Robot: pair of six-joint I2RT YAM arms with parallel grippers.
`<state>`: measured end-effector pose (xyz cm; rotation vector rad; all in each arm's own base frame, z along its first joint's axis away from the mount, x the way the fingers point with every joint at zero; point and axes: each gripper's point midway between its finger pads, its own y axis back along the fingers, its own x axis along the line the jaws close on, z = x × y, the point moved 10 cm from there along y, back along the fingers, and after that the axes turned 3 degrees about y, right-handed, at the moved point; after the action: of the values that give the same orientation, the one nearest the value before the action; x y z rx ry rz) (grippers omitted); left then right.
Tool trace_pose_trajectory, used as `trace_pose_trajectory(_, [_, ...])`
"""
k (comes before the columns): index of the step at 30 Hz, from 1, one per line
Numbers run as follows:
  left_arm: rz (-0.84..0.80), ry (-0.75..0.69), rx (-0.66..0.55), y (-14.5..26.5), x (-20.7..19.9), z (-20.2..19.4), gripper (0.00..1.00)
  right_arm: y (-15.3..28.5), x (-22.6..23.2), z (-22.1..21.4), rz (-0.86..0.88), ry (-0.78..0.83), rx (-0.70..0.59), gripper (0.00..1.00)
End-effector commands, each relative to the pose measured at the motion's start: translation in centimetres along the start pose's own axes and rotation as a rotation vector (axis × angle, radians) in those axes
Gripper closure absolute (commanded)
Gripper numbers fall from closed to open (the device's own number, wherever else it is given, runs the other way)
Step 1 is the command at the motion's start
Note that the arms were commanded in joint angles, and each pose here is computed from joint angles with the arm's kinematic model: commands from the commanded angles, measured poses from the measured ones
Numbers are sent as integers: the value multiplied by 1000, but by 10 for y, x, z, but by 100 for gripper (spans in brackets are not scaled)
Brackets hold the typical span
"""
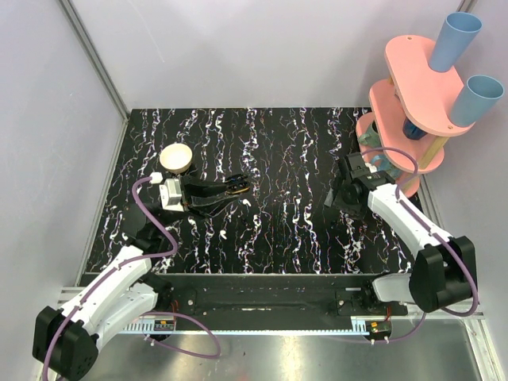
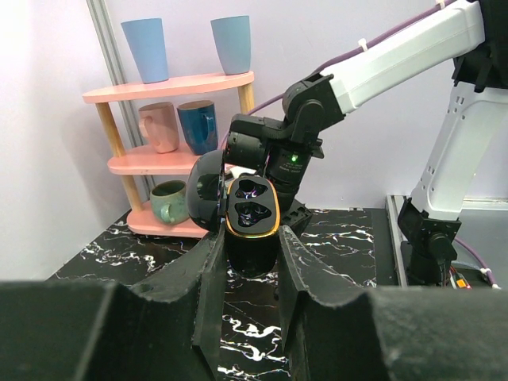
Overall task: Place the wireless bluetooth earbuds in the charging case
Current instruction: Pick up the right earbud from the center of the board.
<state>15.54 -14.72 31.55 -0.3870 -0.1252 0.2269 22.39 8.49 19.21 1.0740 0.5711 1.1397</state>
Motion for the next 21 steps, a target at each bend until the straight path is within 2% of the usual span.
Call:
trace_pose_trajectory(1, [-13, -64, -42, -6, 1, 17, 100, -15, -2, 2, -58, -6, -20, 25])
trace_pose_trajectory(7, [7, -69, -53, -5, 1, 18, 100, -42, 5, -4, -43, -28, 33, 29])
trace_pose_trajectory(14, [14, -66, -40, -3, 1, 15, 100, -54, 5, -3, -67, -31, 13, 32])
trace_pose_trajectory(21, [27, -70, -44, -3, 2, 14, 100, -70, 9, -5, -70, -15, 52, 34])
